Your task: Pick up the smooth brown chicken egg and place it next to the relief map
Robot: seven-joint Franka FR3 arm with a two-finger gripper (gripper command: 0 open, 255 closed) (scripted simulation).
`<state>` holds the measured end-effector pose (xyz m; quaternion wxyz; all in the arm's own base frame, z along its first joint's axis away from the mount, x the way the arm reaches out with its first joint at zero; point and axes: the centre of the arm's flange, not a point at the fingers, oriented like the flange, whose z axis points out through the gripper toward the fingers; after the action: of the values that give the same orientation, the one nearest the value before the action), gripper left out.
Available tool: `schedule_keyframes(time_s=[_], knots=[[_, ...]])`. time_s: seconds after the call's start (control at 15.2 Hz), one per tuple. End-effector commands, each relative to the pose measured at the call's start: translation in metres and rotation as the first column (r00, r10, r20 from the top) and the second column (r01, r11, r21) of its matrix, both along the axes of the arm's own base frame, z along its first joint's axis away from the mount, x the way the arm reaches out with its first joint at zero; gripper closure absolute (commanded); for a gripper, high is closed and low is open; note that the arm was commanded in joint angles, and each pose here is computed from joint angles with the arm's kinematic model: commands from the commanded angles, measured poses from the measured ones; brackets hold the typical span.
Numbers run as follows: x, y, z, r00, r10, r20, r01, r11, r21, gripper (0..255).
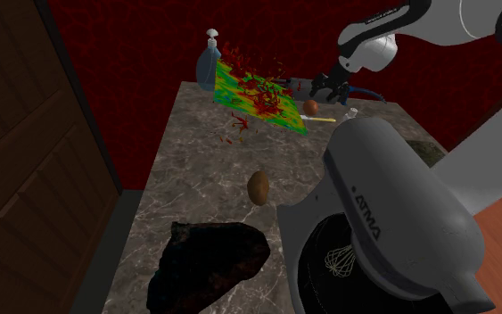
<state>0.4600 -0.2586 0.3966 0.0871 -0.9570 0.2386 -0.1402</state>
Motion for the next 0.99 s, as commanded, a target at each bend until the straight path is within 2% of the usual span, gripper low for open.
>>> schedule_keyframes(time_s=[0.0, 0.13, 0.59, 0.92], knots=[[0.008, -0.017, -0.016, 1.000, -0.029, 0.011, 0.029, 1.000, 0.008, 0], [0.013, -0.030, -0.028, 0.999, -0.049, 0.017, 0.049, 0.999, 0.015, 0], [0.026, -0.026, -0.065, 0.999, -0.049, 0.017, 0.049, 0.999, 0.015, 0], [0.026, -0.026, -0.065, 0.999, -0.049, 0.017, 0.049, 0.999, 0.015, 0]])
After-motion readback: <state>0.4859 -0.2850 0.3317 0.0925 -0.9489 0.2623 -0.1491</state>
